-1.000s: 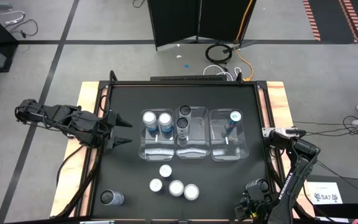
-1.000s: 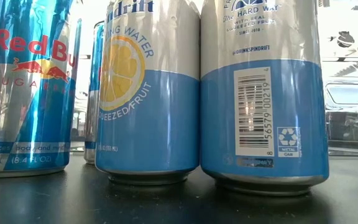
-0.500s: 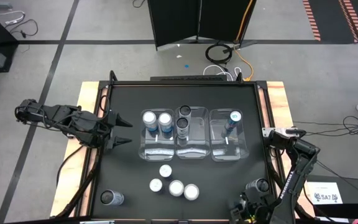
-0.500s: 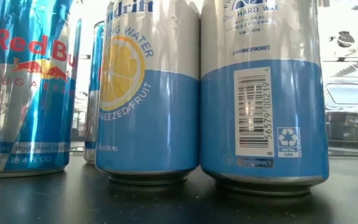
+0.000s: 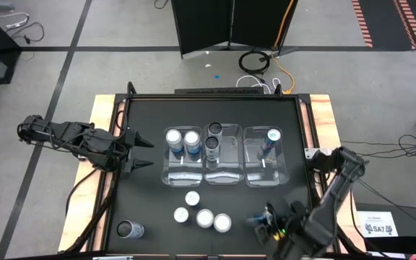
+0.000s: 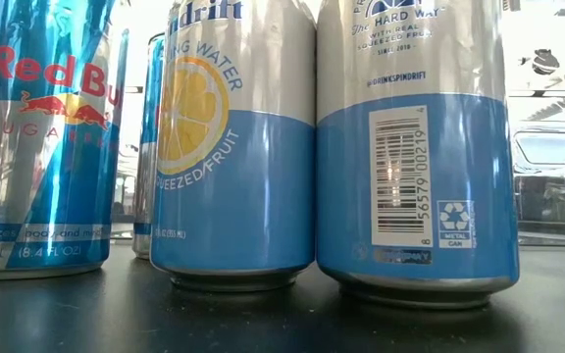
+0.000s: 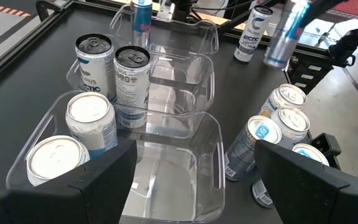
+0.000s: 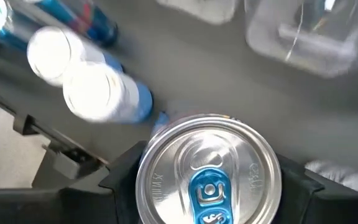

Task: Sort soda cans
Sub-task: Put the bottom right blue soda can into the right transparent bin

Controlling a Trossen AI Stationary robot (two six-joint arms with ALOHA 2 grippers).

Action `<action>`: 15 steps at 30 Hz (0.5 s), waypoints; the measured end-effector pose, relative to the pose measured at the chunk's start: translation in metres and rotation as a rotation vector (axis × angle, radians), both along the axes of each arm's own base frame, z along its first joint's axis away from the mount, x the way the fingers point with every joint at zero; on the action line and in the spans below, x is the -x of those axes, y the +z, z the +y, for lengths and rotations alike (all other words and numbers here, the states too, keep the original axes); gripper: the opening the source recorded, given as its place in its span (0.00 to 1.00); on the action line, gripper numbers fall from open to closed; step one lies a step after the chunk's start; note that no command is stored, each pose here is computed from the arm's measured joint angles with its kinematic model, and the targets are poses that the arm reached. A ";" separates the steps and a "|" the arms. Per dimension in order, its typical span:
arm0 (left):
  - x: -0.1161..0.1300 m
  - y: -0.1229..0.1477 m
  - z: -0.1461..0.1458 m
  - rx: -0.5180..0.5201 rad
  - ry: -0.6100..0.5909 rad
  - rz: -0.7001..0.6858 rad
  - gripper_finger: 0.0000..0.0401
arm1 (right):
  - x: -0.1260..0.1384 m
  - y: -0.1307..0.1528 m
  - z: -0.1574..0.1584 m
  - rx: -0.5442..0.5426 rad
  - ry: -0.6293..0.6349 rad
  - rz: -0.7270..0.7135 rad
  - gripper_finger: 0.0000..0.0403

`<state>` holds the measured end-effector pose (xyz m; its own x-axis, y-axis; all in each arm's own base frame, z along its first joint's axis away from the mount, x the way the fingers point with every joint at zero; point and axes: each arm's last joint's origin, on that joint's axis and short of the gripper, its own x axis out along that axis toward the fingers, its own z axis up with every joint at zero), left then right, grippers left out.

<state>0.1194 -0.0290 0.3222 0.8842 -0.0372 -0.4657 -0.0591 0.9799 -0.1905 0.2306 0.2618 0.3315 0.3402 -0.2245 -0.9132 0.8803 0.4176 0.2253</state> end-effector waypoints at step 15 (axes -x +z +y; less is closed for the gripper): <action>0.000 0.000 0.001 -0.015 0.025 -0.004 0.83 | -0.035 0.061 -0.129 0.070 0.038 -0.055 0.58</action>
<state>0.1194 -0.0282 0.3223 0.8866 -0.0082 -0.4625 -0.0829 0.9808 -0.1763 0.2656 0.1323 0.3925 0.3991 -0.2732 -0.8753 0.8507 0.4665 0.2423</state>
